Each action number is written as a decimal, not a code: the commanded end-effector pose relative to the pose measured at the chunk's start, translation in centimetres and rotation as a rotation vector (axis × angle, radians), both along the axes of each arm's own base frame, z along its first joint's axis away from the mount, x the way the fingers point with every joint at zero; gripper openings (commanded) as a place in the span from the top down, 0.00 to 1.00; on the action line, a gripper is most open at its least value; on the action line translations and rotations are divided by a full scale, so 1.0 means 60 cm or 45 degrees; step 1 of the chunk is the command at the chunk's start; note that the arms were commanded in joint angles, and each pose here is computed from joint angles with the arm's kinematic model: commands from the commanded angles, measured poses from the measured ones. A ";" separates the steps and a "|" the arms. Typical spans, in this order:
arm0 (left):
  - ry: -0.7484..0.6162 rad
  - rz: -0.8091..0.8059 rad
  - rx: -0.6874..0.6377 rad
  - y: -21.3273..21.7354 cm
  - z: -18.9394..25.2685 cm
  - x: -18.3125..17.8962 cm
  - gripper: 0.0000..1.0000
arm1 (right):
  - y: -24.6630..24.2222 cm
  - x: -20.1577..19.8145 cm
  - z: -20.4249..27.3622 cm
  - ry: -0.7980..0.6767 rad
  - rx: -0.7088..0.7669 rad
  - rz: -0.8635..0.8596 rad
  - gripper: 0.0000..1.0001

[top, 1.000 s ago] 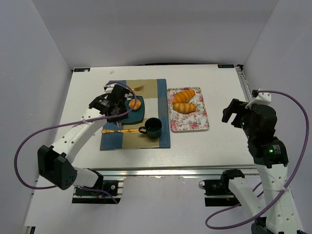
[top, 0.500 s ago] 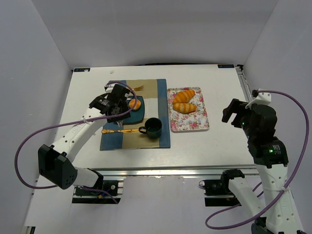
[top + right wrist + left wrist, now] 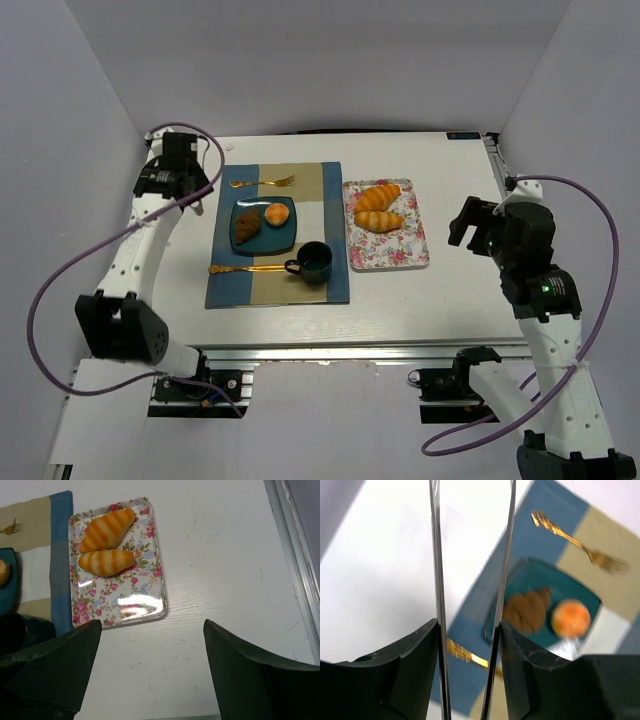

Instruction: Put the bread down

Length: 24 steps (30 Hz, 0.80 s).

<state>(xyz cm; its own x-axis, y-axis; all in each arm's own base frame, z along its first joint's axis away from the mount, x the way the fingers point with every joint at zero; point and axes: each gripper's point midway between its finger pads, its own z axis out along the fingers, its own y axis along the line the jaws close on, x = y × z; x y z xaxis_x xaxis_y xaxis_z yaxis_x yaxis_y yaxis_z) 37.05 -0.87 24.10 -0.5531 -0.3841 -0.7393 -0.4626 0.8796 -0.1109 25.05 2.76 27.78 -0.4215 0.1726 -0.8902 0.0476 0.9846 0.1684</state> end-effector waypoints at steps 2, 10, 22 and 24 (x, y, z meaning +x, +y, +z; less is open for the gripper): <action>-0.107 -0.048 0.052 0.045 0.005 0.103 0.41 | 0.011 0.020 0.023 -0.054 0.013 0.038 0.11; -0.005 -0.092 0.071 0.113 -0.131 0.224 0.43 | 0.015 0.024 0.009 0.017 0.038 0.028 0.11; 0.160 -0.088 0.174 0.191 -0.286 0.288 0.36 | 0.012 0.016 -0.027 0.120 0.101 -0.051 0.10; 0.165 -0.091 0.168 0.193 -0.299 0.293 0.22 | 0.015 0.015 -0.027 0.120 0.113 -0.044 0.11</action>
